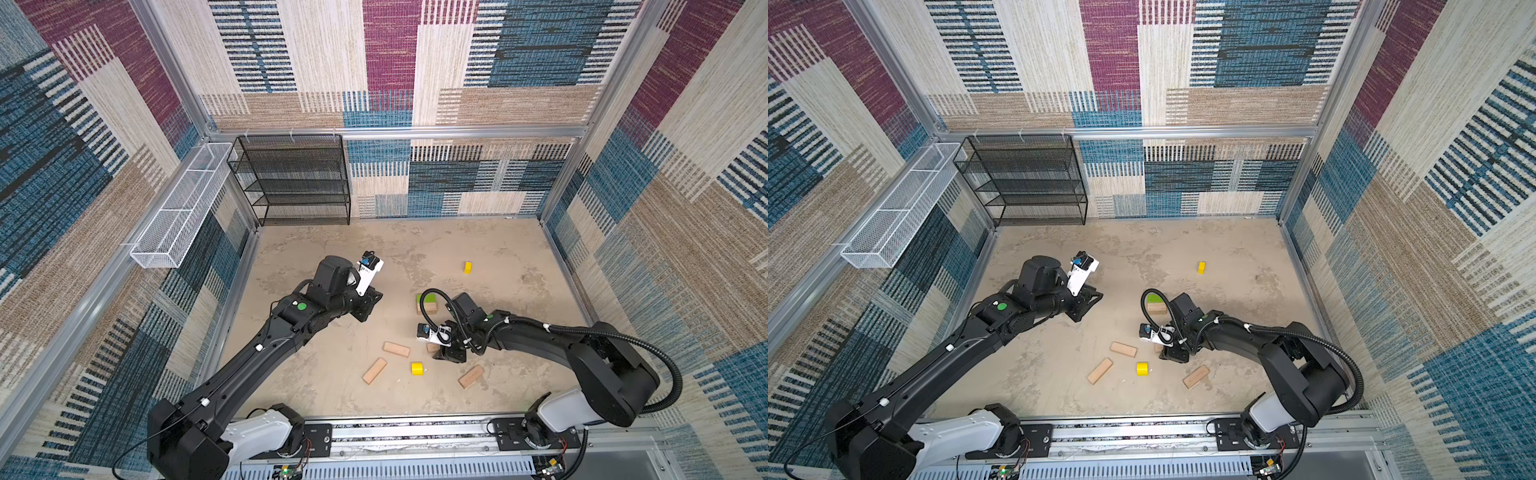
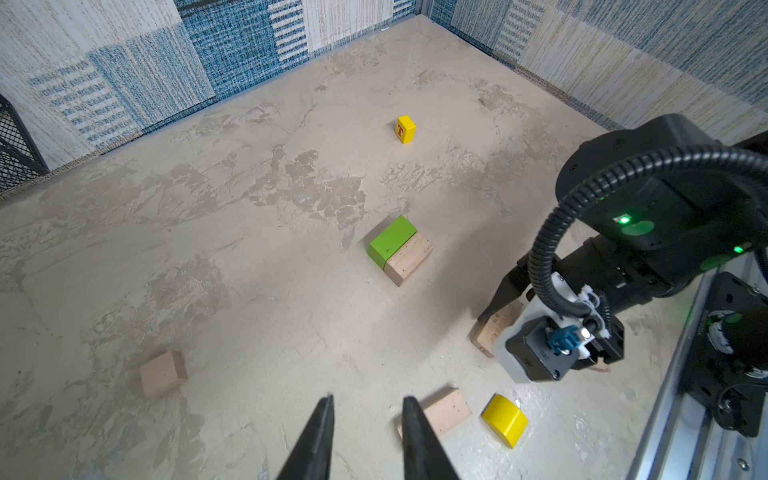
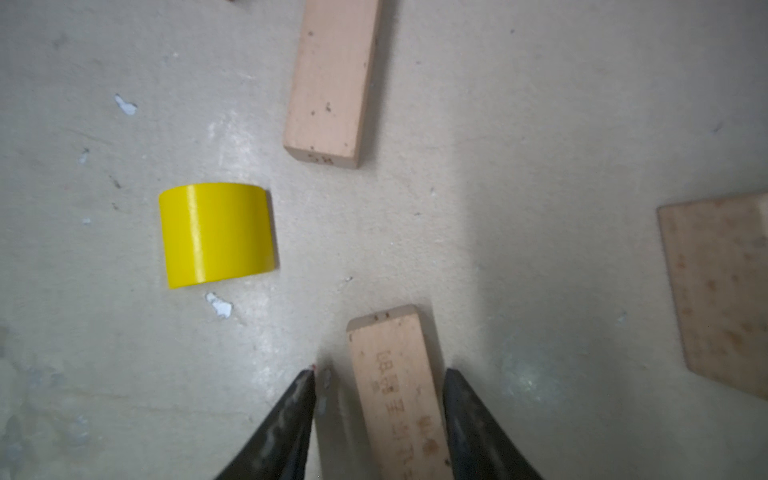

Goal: Build the wood block tower
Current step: 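Close the right gripper on the end of the engraved wooden plank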

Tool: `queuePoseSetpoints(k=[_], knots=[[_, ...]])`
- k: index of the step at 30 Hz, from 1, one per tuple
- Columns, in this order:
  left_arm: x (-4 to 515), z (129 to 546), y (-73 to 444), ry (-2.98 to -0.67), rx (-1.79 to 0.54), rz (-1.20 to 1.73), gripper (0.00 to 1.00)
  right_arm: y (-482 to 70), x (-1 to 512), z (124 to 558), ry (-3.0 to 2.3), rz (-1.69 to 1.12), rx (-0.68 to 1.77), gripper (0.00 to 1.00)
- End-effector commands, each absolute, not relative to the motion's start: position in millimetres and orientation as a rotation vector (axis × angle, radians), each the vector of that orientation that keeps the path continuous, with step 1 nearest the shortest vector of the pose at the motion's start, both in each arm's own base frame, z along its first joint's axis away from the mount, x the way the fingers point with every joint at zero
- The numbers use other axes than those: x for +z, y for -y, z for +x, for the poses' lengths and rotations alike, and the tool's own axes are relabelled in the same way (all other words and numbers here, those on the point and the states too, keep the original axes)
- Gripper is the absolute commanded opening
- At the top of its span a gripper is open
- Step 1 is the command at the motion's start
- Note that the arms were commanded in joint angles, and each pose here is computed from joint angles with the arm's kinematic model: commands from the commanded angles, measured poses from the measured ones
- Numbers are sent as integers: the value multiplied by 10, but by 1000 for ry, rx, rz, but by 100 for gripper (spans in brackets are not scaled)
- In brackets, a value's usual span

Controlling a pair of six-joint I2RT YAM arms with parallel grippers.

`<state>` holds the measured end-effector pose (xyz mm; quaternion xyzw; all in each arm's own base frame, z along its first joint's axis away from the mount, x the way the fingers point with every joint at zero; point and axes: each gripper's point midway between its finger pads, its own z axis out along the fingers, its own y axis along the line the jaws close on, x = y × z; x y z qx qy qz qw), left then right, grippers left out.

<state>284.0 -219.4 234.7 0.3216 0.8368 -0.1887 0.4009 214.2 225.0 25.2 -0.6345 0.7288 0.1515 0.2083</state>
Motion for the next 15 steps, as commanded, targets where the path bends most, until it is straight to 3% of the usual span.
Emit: queuePoseSetpoints(k=[1,15], knots=[[2391,2825,2183,-2097,-470,824,32,-2226,252,2105,-2035,-1774,423,53],[2379,2840,2197,-2103,-475,821,32,-2124,292,2115,-2044,-1756,349,47]])
